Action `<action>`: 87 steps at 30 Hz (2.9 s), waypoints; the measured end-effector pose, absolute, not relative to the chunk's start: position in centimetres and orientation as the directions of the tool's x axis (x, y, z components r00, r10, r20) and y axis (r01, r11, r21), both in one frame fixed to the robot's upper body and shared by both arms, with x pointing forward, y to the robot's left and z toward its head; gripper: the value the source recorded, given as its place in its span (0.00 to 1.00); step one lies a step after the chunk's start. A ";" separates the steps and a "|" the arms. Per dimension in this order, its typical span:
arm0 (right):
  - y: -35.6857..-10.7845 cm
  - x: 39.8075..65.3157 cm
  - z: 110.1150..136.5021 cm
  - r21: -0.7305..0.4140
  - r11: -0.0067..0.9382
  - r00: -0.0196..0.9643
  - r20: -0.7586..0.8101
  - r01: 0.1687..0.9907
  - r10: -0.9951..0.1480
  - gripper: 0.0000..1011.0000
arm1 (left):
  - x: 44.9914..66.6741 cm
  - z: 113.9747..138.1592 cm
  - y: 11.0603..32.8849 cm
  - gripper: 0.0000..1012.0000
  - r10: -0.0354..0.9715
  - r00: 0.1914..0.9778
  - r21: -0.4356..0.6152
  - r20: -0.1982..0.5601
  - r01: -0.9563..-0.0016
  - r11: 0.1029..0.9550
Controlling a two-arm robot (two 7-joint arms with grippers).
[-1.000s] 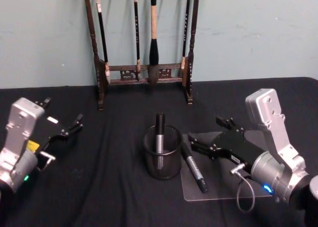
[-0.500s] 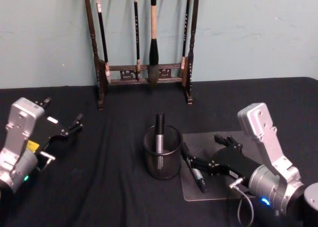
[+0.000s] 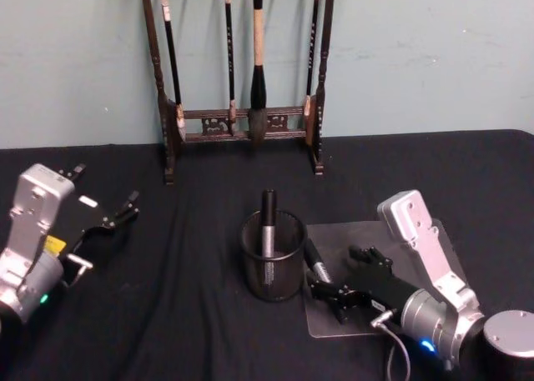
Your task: Pick up the water-based marker from the table and place it into the pen holder.
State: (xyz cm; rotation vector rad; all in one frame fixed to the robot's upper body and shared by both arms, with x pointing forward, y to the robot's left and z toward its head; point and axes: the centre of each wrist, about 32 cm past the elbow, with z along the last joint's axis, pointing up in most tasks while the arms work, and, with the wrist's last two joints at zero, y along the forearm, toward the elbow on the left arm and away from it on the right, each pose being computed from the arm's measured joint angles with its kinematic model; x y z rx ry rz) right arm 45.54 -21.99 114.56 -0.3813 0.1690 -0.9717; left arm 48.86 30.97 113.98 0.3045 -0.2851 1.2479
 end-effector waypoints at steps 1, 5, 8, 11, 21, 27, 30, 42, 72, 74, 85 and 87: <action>-22.0 45.7 114.3 -0.392 0.506 0.559 0.027 0.769 -0.829 0.99 | 48.9 114.0 31.0 1.00 0.880 0.292 0.070 0.374 -0.955 0.287; -21.9 45.9 113.8 -0.395 0.509 0.564 0.026 0.765 -0.826 0.99 | 48.9 114.0 31.0 1.00 0.880 0.292 0.070 0.374 -0.955 0.287; -21.9 46.1 113.5 -0.398 0.511 0.565 0.025 0.762 -0.824 0.99 | 48.9 114.0 31.0 1.00 0.880 0.292 0.070 0.374 -0.955 0.287; -21.8 46.2 113.4 -0.400 0.510 0.566 0.026 0.762 -0.824 0.99 | 48.9 114.0 31.0 1.00 0.880 0.292 0.070 0.374 -0.955 0.287; -21.9 46.5 112.6 -0.408 0.506 0.573 0.052 0.760 -0.818 0.99 | 48.9 114.0 31.0 1.00 0.880 0.292 0.070 0.374 -0.955 0.287; -21.9 46.6 112.4 -0.411 0.505 0.577 0.062 0.759 -0.815 0.99 | 48.9 114.0 31.0 1.00 0.880 0.292 0.070 0.374 -0.955 0.287; -21.8 46.7 112.4 -0.413 0.505 0.578 0.067 0.758 -0.813 0.99 | 48.9 114.0 31.0 1.00 0.880 0.292 0.070 0.374 -0.955 0.287; -21.8 46.7 112.3 -0.415 0.504 0.579 0.069 0.758 -0.813 0.99 | 48.9 114.0 31.0 1.00 0.880 0.292 0.070 0.374 -0.955 0.287; -21.8 46.7 112.4 -0.414 0.503 0.577 0.069 0.758 -0.814 0.23 | 48.9 114.0 31.0 1.00 0.880 0.292 0.070 0.374 -0.955 0.287; -21.8 46.7 112.4 -0.414 0.503 0.577 0.069 0.758 -0.813 0.19 | 48.9 114.0 31.0 1.00 0.880 0.292 0.070 0.374 -0.955 0.287; -22.0 46.7 112.4 -0.411 0.504 0.574 0.060 0.760 -0.817 0.19 | 48.9 114.0 31.0 1.00 0.880 0.292 0.070 0.374 -0.955 0.287; -22.1 46.8 112.4 -0.408 0.501 0.568 0.055 0.763 -0.821 0.19 | 48.9 114.0 31.0 1.00 0.880 0.292 0.070 0.374 -0.955 0.287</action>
